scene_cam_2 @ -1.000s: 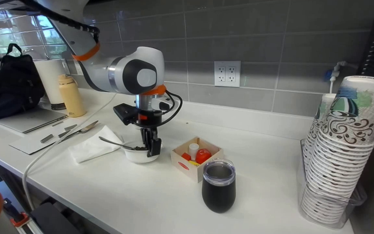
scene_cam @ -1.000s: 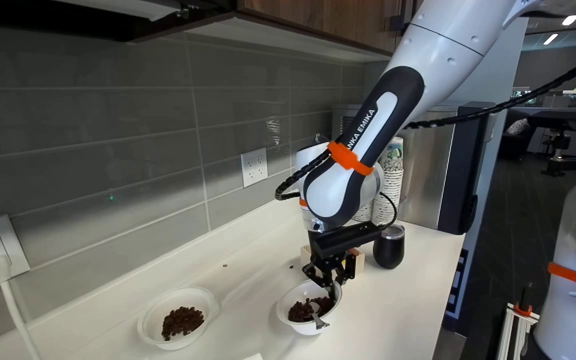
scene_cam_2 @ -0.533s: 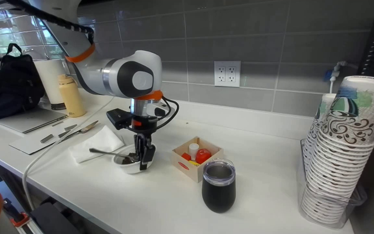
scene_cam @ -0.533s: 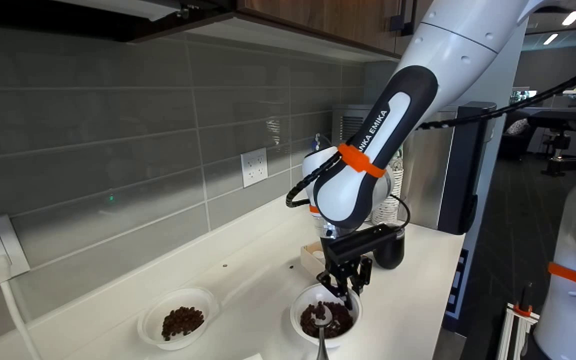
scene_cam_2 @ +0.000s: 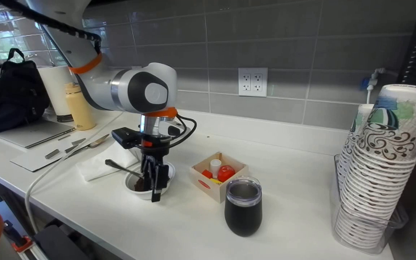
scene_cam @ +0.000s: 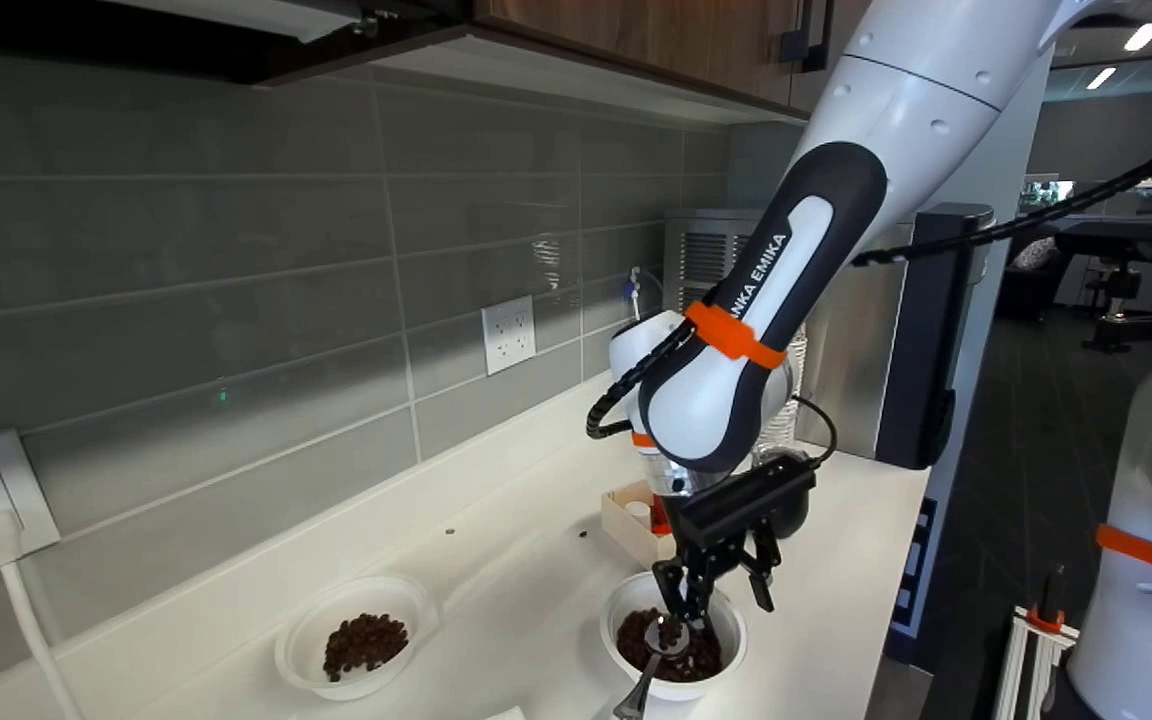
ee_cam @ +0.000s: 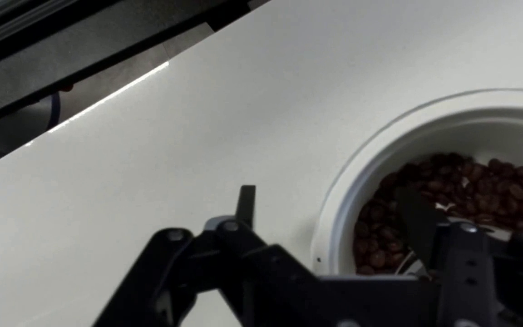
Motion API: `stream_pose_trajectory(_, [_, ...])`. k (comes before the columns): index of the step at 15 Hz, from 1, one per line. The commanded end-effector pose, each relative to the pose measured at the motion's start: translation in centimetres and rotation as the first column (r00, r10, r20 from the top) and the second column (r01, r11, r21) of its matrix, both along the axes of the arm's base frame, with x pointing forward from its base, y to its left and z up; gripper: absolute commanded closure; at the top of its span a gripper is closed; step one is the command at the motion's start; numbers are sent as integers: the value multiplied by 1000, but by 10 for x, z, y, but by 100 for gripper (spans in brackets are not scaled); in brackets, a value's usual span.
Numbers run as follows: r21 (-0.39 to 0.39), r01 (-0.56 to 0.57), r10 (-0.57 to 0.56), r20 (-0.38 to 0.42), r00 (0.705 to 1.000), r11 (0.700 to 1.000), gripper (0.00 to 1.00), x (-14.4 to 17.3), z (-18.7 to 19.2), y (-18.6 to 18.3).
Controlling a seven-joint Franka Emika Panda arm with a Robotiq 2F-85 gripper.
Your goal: Pull the bowl on the right closer to the edge
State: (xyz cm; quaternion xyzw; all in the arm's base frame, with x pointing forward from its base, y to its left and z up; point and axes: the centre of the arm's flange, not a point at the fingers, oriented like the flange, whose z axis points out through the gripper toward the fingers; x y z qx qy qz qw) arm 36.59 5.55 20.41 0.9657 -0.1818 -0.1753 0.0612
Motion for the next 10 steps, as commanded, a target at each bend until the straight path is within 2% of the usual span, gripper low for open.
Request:
stream_pose_trajectory(1, [-16, -44, 44, 45, 998, 999, 0, 6, 30, 0])
stream_pose_trajectory(5, [-41, -95, 99, 135, 986, 995, 0, 24, 58, 11])
stream_pose_trajectory(10, [-37, -127, 132, 206, 970, 991, 0, 34, 80, 21])
